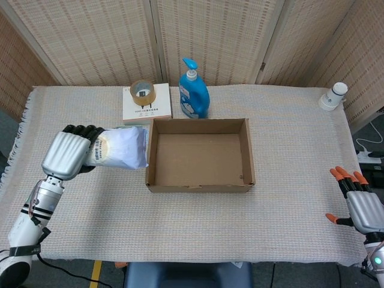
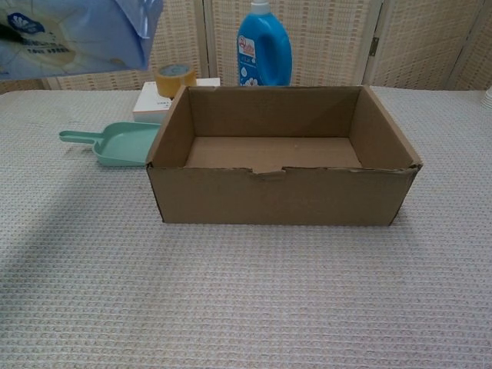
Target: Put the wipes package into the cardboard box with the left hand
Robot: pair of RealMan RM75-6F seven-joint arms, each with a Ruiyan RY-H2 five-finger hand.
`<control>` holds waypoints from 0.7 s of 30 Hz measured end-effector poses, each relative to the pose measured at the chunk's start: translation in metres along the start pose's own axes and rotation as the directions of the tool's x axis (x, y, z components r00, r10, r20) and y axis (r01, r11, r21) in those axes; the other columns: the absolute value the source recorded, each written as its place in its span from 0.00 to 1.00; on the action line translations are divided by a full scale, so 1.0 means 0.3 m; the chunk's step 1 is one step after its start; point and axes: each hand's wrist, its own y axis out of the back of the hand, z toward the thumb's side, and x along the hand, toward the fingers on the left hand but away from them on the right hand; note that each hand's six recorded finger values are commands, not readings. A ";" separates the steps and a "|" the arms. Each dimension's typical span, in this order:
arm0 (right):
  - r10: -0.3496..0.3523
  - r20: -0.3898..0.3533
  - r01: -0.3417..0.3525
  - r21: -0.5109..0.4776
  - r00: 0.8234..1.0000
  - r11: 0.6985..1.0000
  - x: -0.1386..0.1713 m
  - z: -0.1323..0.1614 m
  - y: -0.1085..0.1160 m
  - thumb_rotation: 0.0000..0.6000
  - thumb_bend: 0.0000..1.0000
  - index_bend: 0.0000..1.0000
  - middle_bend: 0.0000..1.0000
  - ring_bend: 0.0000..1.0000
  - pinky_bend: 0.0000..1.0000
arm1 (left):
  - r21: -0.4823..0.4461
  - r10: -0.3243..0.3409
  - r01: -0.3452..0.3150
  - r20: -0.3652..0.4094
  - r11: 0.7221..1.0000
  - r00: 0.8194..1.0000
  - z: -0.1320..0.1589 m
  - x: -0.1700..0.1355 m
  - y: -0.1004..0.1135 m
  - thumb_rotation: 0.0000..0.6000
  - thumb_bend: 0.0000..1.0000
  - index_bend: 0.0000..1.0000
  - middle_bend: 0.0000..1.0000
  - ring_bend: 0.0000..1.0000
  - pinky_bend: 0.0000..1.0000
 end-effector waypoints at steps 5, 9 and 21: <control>-0.011 -0.010 0.011 0.003 1.000 1.000 0.011 0.010 0.007 1.00 0.00 0.04 0.00 0.00 0.00 | -0.063 0.035 -0.031 0.072 0.998 0.997 0.122 0.029 0.036 1.00 0.26 0.56 0.62 0.59 0.70; -0.016 -0.012 0.016 -0.001 1.000 1.000 0.017 0.010 0.014 1.00 0.00 0.04 0.00 0.00 0.00 | -0.132 0.031 -0.016 0.110 0.991 0.993 0.214 0.058 0.029 1.00 0.27 0.53 0.61 0.59 0.70; -0.016 -0.028 0.016 -0.010 0.999 1.000 0.029 0.020 0.020 1.00 0.00 0.04 0.00 0.00 0.00 | -0.193 0.070 -0.036 0.171 0.981 0.983 0.414 0.138 0.009 1.00 0.27 0.52 0.59 0.58 0.68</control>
